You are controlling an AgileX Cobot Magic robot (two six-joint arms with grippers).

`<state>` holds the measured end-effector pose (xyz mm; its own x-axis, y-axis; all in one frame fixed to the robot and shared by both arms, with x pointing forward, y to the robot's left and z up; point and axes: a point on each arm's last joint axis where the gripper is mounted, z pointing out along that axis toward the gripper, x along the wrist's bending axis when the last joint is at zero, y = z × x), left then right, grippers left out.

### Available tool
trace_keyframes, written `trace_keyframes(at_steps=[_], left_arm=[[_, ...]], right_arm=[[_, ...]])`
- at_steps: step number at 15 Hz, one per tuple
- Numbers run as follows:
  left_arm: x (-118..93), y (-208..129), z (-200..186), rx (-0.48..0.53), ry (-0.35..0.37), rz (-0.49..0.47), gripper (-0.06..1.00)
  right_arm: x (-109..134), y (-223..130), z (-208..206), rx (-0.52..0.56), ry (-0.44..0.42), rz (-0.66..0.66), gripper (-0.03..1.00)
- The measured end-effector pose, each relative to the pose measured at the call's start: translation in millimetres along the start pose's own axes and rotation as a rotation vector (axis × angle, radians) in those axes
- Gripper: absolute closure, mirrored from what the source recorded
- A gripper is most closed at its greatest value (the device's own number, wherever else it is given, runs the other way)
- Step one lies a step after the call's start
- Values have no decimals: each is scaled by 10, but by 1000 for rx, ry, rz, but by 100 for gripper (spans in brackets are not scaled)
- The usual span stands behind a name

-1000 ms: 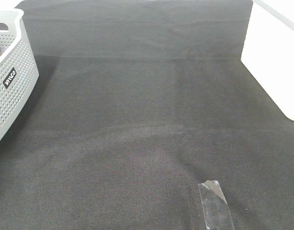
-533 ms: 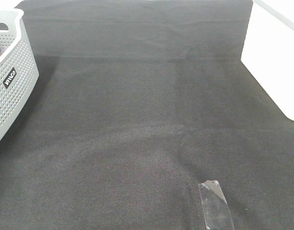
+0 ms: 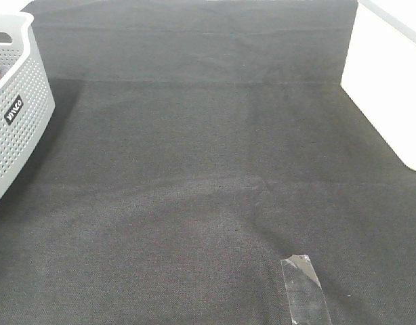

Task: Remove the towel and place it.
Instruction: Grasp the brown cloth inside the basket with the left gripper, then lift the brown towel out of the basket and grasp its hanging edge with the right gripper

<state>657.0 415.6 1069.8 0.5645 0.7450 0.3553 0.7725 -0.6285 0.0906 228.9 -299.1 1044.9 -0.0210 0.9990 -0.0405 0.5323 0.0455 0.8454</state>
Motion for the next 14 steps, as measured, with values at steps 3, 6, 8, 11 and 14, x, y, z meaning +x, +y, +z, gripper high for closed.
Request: trace_keyframes(at_steps=[3, 6, 8, 11, 14], left_arm=[[16, 35, -610, -144, 78, -31, 94], [-141, 185, -1064, -236, 142, 18, 94], [-247, 350, -1301, -302, 176, 56, 94], [-393, 579, -1708, -427, 235, 67, 94], [-735, 858, -2150, -569, 273, 149, 94]], right_arm=[[0, 0, 0, 0, 0, 0, 12], [0, 0, 0, 0, 0, 0, 12], [0, 0, 0, 0, 0, 0, 12], [0, 0, 0, 0, 0, 0, 12], [0, 0, 0, 0, 0, 0, 12]])
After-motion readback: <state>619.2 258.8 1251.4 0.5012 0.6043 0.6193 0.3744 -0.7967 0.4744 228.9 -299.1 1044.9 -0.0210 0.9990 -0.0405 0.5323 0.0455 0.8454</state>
